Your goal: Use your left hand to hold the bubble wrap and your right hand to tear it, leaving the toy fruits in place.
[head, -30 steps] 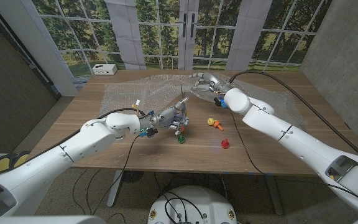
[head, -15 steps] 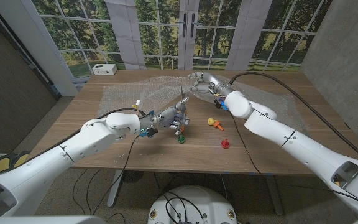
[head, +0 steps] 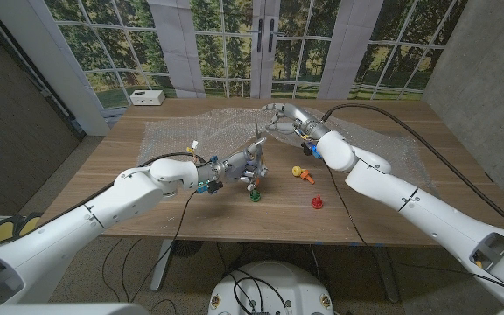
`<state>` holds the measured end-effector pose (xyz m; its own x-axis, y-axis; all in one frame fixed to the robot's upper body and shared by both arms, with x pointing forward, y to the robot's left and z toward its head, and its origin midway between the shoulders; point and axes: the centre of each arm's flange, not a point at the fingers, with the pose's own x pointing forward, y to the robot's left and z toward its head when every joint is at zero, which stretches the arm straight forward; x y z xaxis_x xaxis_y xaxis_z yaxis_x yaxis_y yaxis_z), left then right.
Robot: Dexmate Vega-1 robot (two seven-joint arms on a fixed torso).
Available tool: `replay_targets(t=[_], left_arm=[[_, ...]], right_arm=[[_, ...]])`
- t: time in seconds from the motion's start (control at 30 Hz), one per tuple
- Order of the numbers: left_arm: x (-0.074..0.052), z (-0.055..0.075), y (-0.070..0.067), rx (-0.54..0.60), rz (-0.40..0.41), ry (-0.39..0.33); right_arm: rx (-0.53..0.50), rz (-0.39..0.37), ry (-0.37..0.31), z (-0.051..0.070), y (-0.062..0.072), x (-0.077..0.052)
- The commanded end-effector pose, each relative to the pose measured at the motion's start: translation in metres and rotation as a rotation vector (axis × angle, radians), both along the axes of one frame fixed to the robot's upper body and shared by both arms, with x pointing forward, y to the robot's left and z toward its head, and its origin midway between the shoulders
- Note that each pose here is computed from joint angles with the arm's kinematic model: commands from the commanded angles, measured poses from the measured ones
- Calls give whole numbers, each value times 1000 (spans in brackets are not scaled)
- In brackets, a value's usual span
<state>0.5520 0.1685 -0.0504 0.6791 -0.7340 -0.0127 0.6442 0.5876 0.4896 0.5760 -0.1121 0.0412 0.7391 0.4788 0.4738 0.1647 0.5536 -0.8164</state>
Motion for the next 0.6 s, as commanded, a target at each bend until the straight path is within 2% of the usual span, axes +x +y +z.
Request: replay_targets(t=[0.03,0.6], left_arm=[[0,1,-2,3,2,0],[-1,1,-1,1,9,-2]], right_arm=[[-29,26,-42,-5,1,-4],[-50,50,-138,-5,-5,-8]])
